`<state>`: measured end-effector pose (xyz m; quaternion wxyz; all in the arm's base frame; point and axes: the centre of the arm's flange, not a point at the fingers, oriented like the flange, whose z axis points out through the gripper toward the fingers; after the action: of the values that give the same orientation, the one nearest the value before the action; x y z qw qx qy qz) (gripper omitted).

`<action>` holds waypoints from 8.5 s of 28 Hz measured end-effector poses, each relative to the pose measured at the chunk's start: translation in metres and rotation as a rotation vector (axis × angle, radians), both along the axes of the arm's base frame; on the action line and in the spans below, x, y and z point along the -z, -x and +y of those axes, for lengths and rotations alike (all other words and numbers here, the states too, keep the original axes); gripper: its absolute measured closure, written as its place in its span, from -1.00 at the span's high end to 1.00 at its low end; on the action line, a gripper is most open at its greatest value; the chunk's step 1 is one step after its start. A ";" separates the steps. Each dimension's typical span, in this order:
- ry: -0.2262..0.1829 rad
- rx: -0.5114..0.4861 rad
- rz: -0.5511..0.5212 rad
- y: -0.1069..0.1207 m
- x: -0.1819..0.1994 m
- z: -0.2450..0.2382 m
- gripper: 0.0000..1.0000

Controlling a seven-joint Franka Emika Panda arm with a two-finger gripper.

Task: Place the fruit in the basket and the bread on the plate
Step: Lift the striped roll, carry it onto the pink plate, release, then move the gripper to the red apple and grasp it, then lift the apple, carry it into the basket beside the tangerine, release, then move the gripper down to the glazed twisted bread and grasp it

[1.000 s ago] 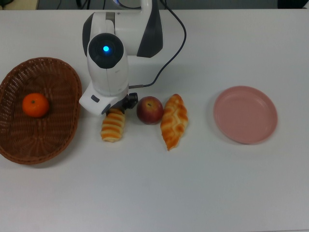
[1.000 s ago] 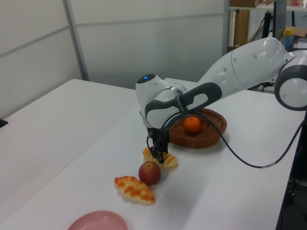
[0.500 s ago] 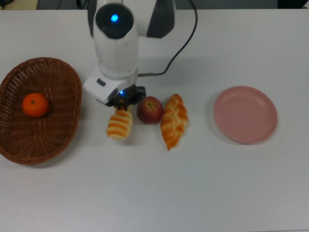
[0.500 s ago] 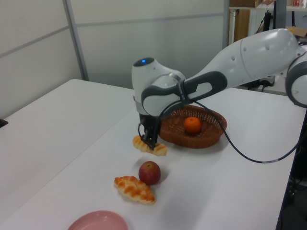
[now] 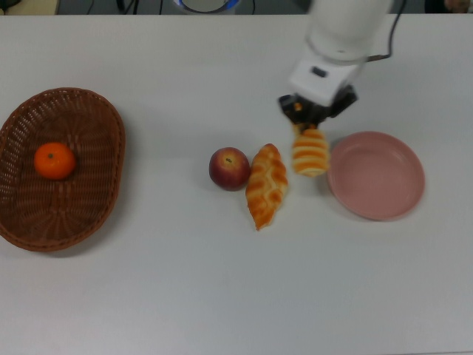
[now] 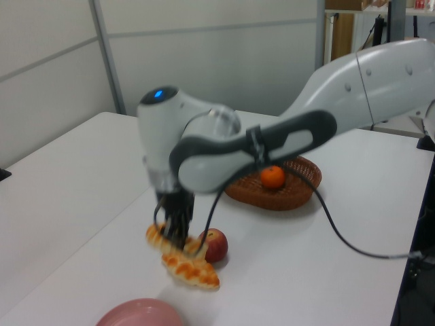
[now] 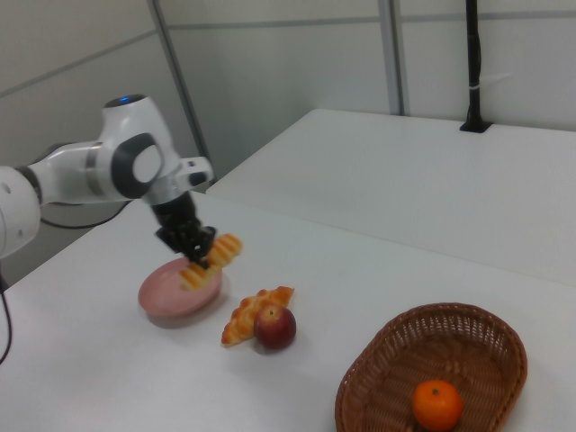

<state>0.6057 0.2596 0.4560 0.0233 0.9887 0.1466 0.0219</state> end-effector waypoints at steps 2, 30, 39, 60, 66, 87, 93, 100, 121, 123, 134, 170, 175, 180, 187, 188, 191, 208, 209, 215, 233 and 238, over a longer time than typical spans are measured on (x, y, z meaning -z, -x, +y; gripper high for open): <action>0.007 -0.027 0.011 0.010 0.010 0.029 -0.67; -0.016 -0.244 -0.181 0.045 0.072 0.170 -0.10; -0.014 -0.238 -0.183 0.042 0.071 0.167 0.62; 0.166 0.081 0.036 -0.004 0.016 -0.005 1.00; 0.178 0.076 0.082 -0.026 0.030 -0.070 1.00; 0.085 0.064 0.105 -0.047 0.107 -0.116 1.00; 0.082 0.101 0.102 -0.053 0.104 -0.142 1.00; 0.081 0.113 0.101 -0.055 0.102 -0.157 1.00; 0.075 0.109 0.095 -0.059 0.117 -0.156 0.60; 0.071 0.112 0.079 -0.063 0.109 -0.157 0.60; 0.049 0.203 -0.051 -0.079 0.033 -0.213 0.60; 0.050 0.366 -0.099 -0.079 0.074 -0.428 0.97; 0.045 0.352 -0.113 -0.082 0.065 -0.418 1.00; 0.042 0.294 -0.098 -0.084 0.047 -0.371 1.00; 0.023 0.200 -0.074 -0.083 0.032 -0.226 1.00; 0.020 0.190 -0.072 -0.082 0.033 -0.205 1.00; 0.015 0.150 -0.067 -0.073 0.038 -0.143 1.00; 0.057 0.139 0.041 -0.056 0.119 -0.075 1.00; 0.063 0.132 0.048 -0.054 0.124 -0.072 1.00; 0.066 0.135 0.050 -0.050 0.127 -0.059 1.00; 0.031 0.319 0.048 -0.046 0.134 -0.053 0.89; 0.001 0.381 0.064 -0.043 0.141 -0.051 0.86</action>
<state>0.6482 0.2082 0.3153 0.0227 0.9987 -0.0425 -0.0144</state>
